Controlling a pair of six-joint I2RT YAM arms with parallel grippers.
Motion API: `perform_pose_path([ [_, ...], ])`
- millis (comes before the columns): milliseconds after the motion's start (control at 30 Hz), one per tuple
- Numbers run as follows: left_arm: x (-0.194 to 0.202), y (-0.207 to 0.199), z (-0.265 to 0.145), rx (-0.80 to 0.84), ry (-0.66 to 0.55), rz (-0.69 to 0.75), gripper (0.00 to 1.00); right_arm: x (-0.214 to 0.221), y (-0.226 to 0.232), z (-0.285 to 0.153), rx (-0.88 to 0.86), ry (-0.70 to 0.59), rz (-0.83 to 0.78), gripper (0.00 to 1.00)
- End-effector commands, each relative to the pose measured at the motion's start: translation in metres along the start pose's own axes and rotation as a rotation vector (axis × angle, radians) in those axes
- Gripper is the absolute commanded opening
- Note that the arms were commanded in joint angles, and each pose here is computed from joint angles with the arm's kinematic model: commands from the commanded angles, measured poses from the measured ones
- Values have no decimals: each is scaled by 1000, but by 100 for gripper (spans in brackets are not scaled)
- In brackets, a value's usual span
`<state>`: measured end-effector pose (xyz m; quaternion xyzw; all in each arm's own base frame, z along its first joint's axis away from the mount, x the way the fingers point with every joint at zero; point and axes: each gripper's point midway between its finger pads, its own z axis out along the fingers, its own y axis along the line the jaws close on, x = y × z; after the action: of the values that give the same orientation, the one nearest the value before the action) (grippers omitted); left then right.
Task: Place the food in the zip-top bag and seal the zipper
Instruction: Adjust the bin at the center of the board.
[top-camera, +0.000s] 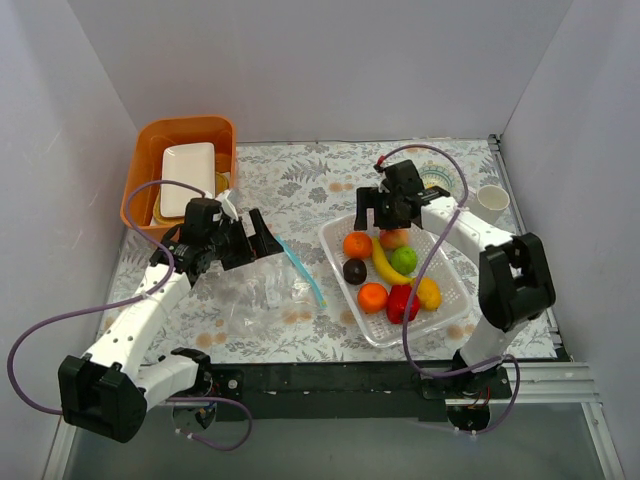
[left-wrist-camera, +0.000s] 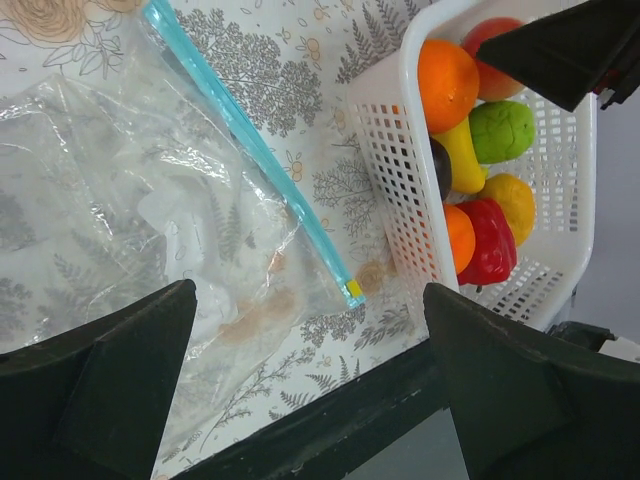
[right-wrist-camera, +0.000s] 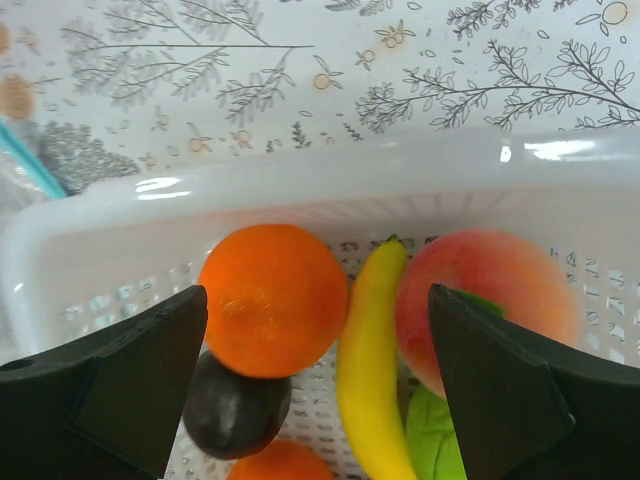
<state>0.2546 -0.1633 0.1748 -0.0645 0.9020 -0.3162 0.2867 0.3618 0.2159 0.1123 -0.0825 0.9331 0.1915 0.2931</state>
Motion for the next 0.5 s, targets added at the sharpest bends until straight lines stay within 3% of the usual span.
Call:
perform_pose_path([
  [0,-15,2,0,-49,-59,-28,98,-26,-5,13,42,-16,-60,98],
  [100,0,-3,5,-6,29,-55,98,-44,-3,26,44,-62,-72,98],
  [267,8,-27,5,170,33,-61,98,-71,-18,34,163,-98,-35,98],
  [467,16,-13,25,15,102,-1,98,-74,-19,37,170,-107,-12,98],
])
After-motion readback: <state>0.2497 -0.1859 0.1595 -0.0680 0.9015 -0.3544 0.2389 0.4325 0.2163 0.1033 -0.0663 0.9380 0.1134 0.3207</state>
